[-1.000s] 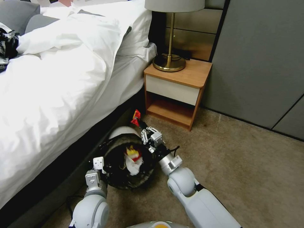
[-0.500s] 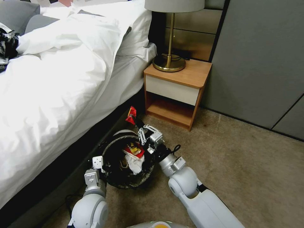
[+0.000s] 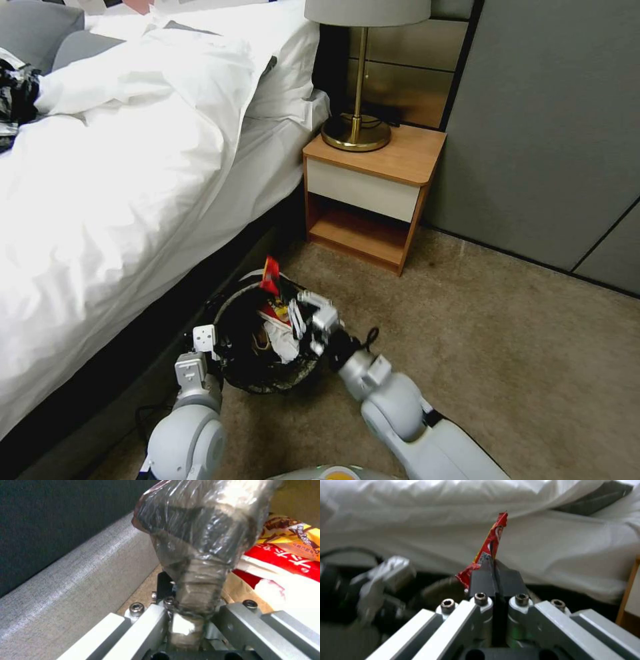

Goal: Pick up the trash bin, then pick up the garbage from the floor and place it into the trash bin.

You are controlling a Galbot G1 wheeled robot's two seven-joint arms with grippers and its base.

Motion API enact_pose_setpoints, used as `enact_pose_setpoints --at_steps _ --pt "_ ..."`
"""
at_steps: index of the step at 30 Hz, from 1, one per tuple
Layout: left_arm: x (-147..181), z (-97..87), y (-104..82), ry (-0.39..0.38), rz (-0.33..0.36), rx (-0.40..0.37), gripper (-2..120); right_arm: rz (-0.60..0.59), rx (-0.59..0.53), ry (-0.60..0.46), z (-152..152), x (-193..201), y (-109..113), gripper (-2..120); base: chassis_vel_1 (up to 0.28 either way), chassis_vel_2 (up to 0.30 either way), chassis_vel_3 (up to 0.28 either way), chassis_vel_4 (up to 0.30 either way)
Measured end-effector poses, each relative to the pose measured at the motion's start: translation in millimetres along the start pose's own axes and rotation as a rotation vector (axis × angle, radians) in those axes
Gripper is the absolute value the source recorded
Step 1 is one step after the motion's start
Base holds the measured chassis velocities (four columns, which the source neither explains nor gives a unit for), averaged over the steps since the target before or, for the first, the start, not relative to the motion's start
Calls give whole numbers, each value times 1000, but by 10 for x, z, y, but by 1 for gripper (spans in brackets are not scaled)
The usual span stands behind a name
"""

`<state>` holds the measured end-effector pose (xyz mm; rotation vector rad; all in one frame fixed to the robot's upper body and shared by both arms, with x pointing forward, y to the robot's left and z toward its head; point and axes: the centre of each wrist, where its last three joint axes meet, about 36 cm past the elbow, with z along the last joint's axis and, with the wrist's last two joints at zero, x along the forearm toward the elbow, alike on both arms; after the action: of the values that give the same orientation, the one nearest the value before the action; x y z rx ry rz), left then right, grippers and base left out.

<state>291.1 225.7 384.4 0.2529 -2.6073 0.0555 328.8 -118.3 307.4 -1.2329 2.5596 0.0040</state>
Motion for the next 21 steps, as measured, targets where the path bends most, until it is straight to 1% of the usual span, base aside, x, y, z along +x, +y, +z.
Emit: enact_pose_setpoints --at_steps 3,9,19,21 --pt "21 -44 0 30 1 -11 0 -13 22 48 95 205 -79 0 0 0 0 0" --pt "70 -101 -3 61 6 -14 0 -9 33 82 205 274 -151 0 0 0 0 0" --pt "117 -143 9 88 13 -6 0 -9 49 153 343 408 -148 0 0 0 0 0" --pt "134 -153 -2 97 22 -3 0 -3 60 159 352 398 -177 9 0 0 0 0"
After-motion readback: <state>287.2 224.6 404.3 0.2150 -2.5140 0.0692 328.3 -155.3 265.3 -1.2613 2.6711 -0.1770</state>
